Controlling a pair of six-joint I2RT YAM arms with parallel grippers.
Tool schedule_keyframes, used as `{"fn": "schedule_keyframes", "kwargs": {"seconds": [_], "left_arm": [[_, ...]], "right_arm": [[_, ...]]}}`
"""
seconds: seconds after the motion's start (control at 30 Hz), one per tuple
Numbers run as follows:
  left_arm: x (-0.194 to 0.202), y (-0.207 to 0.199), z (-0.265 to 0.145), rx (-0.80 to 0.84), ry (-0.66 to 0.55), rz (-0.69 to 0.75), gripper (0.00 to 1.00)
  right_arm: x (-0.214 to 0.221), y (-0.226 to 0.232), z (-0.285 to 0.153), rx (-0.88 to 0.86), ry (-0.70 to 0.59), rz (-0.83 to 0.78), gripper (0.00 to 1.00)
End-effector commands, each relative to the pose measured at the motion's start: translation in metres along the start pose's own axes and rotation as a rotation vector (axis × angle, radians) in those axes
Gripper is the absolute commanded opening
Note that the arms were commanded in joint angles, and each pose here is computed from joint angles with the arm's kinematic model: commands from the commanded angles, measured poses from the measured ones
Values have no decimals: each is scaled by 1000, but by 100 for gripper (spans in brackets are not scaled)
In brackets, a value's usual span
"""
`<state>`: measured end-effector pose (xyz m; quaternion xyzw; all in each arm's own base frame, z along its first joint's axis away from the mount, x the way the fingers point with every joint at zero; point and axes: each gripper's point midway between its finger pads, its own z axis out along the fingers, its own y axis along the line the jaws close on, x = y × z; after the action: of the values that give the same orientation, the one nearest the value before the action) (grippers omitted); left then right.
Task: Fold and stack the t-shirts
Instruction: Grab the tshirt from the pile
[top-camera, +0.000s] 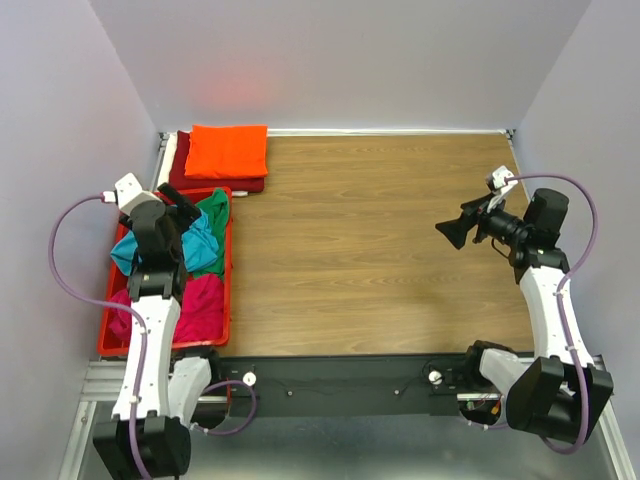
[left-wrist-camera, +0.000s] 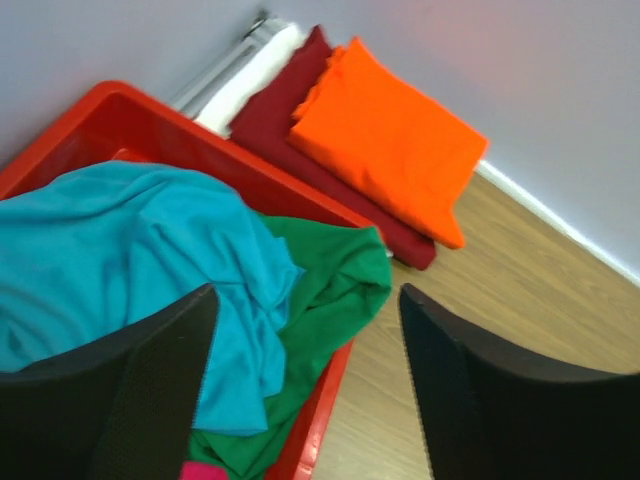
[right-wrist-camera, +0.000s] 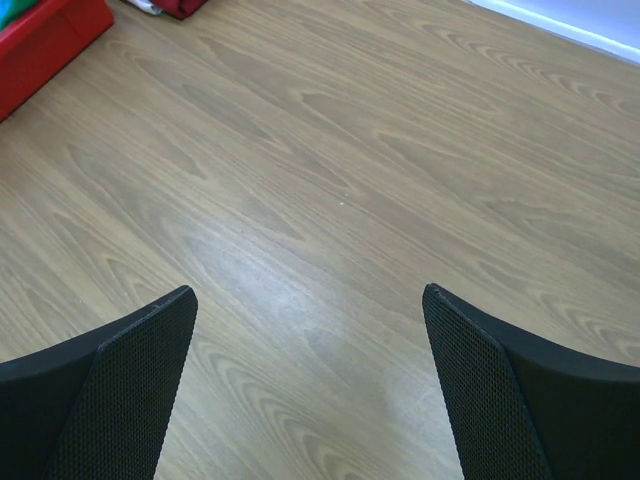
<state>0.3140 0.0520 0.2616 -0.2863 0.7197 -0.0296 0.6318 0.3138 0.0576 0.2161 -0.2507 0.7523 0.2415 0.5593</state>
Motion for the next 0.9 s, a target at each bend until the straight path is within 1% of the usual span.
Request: {"fn": "schedule_keyframes", "kwargs": {"seconds": [0.0, 0.1, 0.17, 0.2, 0.23, 0.27, 0.37, 0.4, 0.5, 0.57, 0.6, 0.63, 0.67, 0.7, 0.73, 0.77, 0.8, 0.83, 0.87], "left_arm": [[13, 33, 12, -215, 47, -17, 72], [29, 40, 30, -260, 114, 26, 69], [36, 43, 39, -294, 145, 26, 68], [55, 52, 47, -346, 199, 16, 68], [61, 54, 51, -364, 219, 4, 68], [80, 61, 58, -403, 278, -1, 69], [102, 58, 73, -398, 364, -28, 69], [116, 61, 79, -407, 408, -23, 69], [132, 59, 91, -413, 441, -57, 69], [134, 66, 96, -463, 430, -81, 69], [143, 71, 98, -504, 454, -82, 67], [152, 77, 96, -526, 482, -72, 63], [151, 79, 98, -540, 489, -81, 58], [158, 83, 96, -560, 517, -75, 46], [158, 85, 95, -558, 518, -84, 41], [156, 85, 94, -552, 510, -89, 35], [143, 81, 95, -526, 468, -109, 22], [138, 81, 93, -517, 452, -115, 17], [126, 78, 90, -496, 418, -125, 8]], "right_arm": [[2, -1, -5, 28, 14, -6, 100], [3, -7, -5, 60, 26, 0, 100], [4, -8, -6, 67, 30, 2, 100], [4, -8, -6, 67, 30, 4, 100], [4, -8, -6, 66, 31, 6, 100], [4, -8, -6, 65, 31, 4, 100], [4, -8, -6, 65, 32, 6, 100], [4, -8, -6, 66, 32, 7, 100], [4, -7, -6, 69, 32, 3, 100], [3, -8, -7, 73, 32, 3, 100], [3, -8, -7, 76, 32, 2, 100], [3, -8, -7, 76, 32, 2, 100], [3, -9, -7, 77, 33, 2, 100], [3, -9, -7, 77, 33, 4, 100], [3, -9, -7, 79, 33, 5, 100], [2, -9, -7, 79, 32, 4, 100], [2, -9, -7, 81, 32, 3, 100], [2, -9, -7, 79, 31, 3, 100], [2, -9, -8, 81, 31, 3, 100]]}}
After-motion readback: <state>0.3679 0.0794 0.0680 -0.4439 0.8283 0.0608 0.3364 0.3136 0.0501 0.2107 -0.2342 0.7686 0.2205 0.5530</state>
